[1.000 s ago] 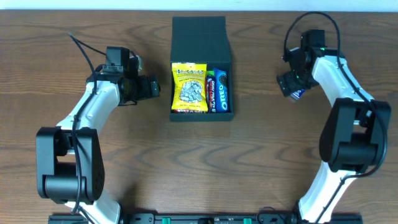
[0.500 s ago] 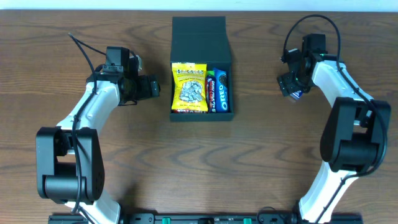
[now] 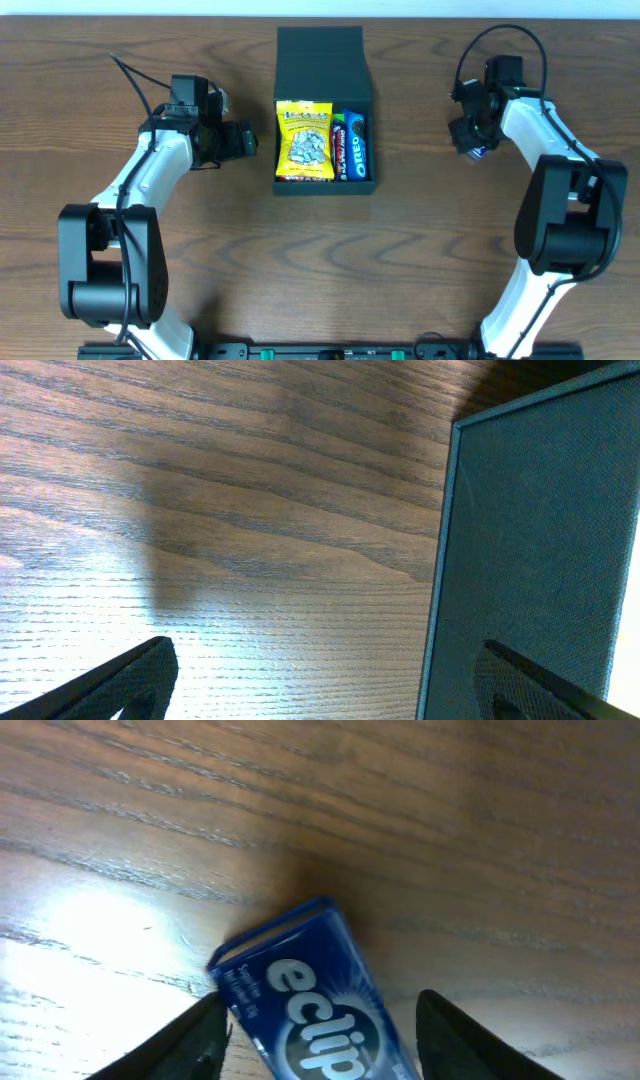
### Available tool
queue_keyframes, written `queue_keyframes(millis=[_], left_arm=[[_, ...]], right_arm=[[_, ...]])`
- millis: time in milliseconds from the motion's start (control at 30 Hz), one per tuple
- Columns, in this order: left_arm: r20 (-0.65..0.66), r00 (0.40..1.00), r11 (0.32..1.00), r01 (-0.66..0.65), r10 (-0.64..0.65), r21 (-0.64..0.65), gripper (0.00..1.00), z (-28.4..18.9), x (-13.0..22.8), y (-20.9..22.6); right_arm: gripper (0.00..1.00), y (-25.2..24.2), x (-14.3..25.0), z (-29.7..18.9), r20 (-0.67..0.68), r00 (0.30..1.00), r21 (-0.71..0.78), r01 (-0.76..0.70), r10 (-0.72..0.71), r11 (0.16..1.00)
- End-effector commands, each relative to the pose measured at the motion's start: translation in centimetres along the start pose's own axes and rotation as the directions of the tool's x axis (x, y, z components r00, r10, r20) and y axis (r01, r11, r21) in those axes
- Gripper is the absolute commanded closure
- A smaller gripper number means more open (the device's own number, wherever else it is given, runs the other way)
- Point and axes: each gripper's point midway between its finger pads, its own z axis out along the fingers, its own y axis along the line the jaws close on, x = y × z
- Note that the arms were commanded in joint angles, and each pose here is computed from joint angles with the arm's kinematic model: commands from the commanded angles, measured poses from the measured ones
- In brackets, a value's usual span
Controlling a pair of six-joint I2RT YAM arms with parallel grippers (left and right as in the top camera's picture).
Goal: Pack container
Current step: 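Grasp the blue Eclipse mint tin with the right gripper, then place the Eclipse tin into the box and withdraw right gripper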
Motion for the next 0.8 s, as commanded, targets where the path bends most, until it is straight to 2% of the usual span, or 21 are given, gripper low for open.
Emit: queue_keyframes(millis=[0,100,267,467,533,767], left_arm=[[0.04,0.999,1.0,-0.028,0.028,0.001,0.05,-1.0,-1.2,-0.3],[0.04,0.999,1.0,-0.028,0.028,0.001,0.05,-1.0,-1.2,-0.4],[0.04,0.999,1.0,-0.028,0.028,0.001,0.05,-1.0,-1.2,-0.3],[0.04,0.999,1.0,-0.028,0.028,0.001,0.05,-1.0,-1.2,-0.4],[0.04,0.999,1.0,-0.028,0.028,0.002,0.05,-1.0,-1.2,-0.4],[0.04,0.999,1.0,-0.028,0.028,0.001,0.05,-1.0,-1.2,-0.4]], right_arm=[[0.48,0.8,1.0,1.5,-0.03,0.999,-0.056,-0.035,0.033,0.998],[0.51,1.2,0.9,1.5,-0.025,0.999,-0.076,-0.043,0.041,0.996],[0.65,1.4,1.1,1.5,-0.032,0.998,-0.084,-0.052,0.05,0.995],[0.79,1.7,0.9,1.2,-0.046,0.977,-0.082,-0.214,0.21,0.973],[0.83,2.8,-0.4,0.1,-0.024,0.968,-0.139,-0.251,0.25,0.958],[0.86,6.6,-6.9,-7.2,0.111,0.957,-0.305,-0.224,0.268,0.926]])
